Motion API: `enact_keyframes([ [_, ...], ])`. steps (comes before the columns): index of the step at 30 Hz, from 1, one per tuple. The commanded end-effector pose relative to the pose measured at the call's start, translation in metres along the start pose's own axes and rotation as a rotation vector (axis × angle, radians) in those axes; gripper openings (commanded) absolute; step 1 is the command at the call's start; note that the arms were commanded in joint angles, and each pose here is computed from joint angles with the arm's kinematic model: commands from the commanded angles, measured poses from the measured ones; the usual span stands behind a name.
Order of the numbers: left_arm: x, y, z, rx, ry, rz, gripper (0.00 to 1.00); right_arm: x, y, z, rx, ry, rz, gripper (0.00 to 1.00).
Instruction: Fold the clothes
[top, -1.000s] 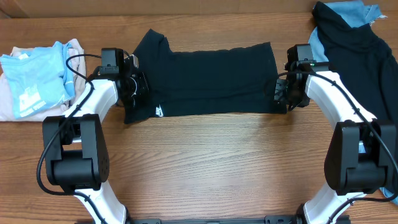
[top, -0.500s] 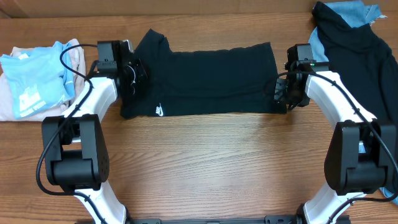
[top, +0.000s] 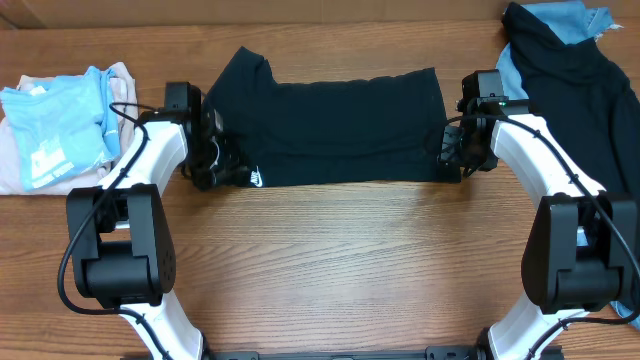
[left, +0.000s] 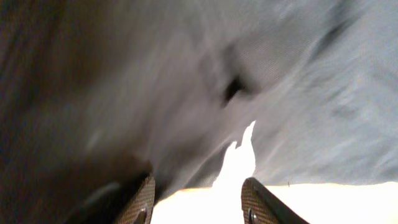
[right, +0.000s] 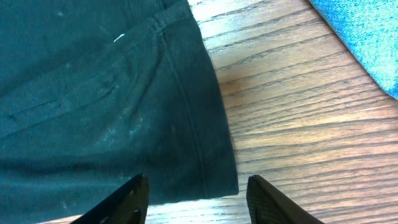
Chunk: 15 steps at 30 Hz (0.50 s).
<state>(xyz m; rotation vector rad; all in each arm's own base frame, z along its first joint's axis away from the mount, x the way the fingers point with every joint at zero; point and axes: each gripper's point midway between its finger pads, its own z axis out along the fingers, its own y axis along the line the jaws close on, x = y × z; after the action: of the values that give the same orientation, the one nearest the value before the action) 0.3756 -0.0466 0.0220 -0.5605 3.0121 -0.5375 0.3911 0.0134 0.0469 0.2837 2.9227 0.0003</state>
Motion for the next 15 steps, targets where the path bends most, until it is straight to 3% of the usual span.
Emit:
enact_keyframes([
  [1,0.004,0.022,-0.003,-0.127,0.011,0.029,0.49,0.003,-0.001,0.003,-0.003,0.011,-0.005,0.55],
  [9,0.019,0.049,-0.009,-0.269,0.061,0.013,0.51,0.008,-0.002,0.016,0.006,0.047,-0.006,0.56],
  [15,0.016,0.087,-0.024,-0.498,0.006,-0.089,0.52,0.009,-0.002,0.018,0.008,0.054,-0.006,0.56],
])
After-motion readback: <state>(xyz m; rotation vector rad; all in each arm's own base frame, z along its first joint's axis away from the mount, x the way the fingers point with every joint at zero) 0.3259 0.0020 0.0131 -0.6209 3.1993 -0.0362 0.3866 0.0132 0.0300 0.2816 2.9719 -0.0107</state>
